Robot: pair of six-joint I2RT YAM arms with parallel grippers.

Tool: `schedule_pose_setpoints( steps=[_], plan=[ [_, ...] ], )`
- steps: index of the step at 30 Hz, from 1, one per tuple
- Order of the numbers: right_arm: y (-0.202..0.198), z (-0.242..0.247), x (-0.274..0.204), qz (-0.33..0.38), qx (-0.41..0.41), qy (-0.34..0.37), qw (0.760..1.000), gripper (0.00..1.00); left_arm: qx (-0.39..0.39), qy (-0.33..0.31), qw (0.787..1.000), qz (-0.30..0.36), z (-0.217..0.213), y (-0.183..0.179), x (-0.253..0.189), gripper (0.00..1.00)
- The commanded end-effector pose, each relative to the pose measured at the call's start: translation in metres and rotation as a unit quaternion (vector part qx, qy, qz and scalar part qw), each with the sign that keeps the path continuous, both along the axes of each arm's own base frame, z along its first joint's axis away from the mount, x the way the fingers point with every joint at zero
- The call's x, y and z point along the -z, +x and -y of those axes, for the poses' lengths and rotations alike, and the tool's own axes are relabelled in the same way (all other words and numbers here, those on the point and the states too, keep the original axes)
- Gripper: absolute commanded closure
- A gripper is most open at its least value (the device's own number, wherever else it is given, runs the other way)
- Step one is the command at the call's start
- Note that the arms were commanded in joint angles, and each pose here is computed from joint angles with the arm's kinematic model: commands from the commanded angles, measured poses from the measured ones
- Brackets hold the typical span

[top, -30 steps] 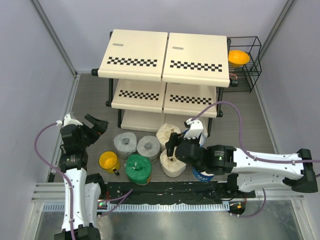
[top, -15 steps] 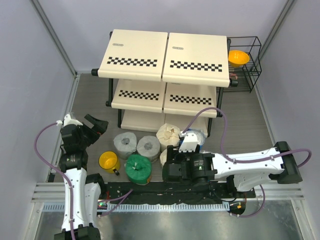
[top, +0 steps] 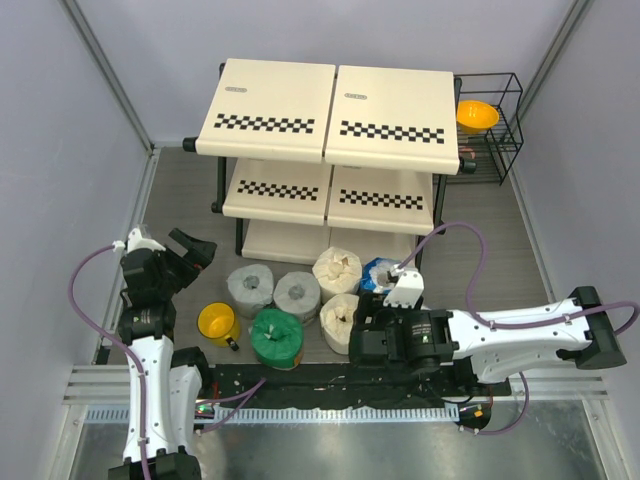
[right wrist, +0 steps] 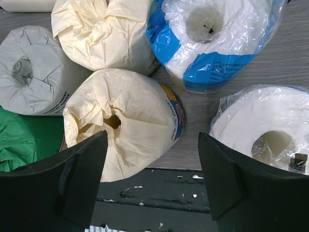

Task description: Place and organize the paper towels onto the shelf

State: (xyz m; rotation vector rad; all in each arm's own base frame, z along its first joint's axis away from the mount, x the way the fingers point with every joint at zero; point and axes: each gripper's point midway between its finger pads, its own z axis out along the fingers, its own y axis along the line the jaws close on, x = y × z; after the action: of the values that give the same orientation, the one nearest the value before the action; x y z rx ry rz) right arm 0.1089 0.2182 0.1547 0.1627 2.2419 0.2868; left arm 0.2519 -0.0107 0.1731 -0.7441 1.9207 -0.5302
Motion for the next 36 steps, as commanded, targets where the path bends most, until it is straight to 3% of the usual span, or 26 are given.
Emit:
schedule_pose_setpoints(
  steps=[1, 14, 30, 32, 36],
  plan=[
    [0.009, -0.004, -0.005, 0.033, 0.014, 0.027, 0.999, 0.19, 0.003, -0.001, 1.000, 0.013, 0.001, 0.002, -0.009, 0.00],
    [0.021, -0.013, 0.023, 0.007, 0.021, 0.021, 1.000, 0.19, 0.007, -0.004, 1.000, 0.011, 0.003, 0.003, -0.008, 0.00],
    [0.020, -0.036, 0.051, -0.044, -0.028, 0.020, 0.998, 0.20, 0.008, -0.006, 1.000, 0.011, 0.003, 0.003, -0.007, 0.00],
    [0.018, -0.038, 0.056, -0.050, -0.030, 0.011, 0.998, 0.22, 0.009, -0.005, 1.000, 0.012, 0.004, 0.003, -0.008, 0.00],
    [0.017, -0.037, 0.059, -0.055, -0.026, 0.014, 0.998, 0.38, 0.008, -0.005, 1.000, 0.011, 0.003, 0.003, -0.007, 0.00]
  ],
)
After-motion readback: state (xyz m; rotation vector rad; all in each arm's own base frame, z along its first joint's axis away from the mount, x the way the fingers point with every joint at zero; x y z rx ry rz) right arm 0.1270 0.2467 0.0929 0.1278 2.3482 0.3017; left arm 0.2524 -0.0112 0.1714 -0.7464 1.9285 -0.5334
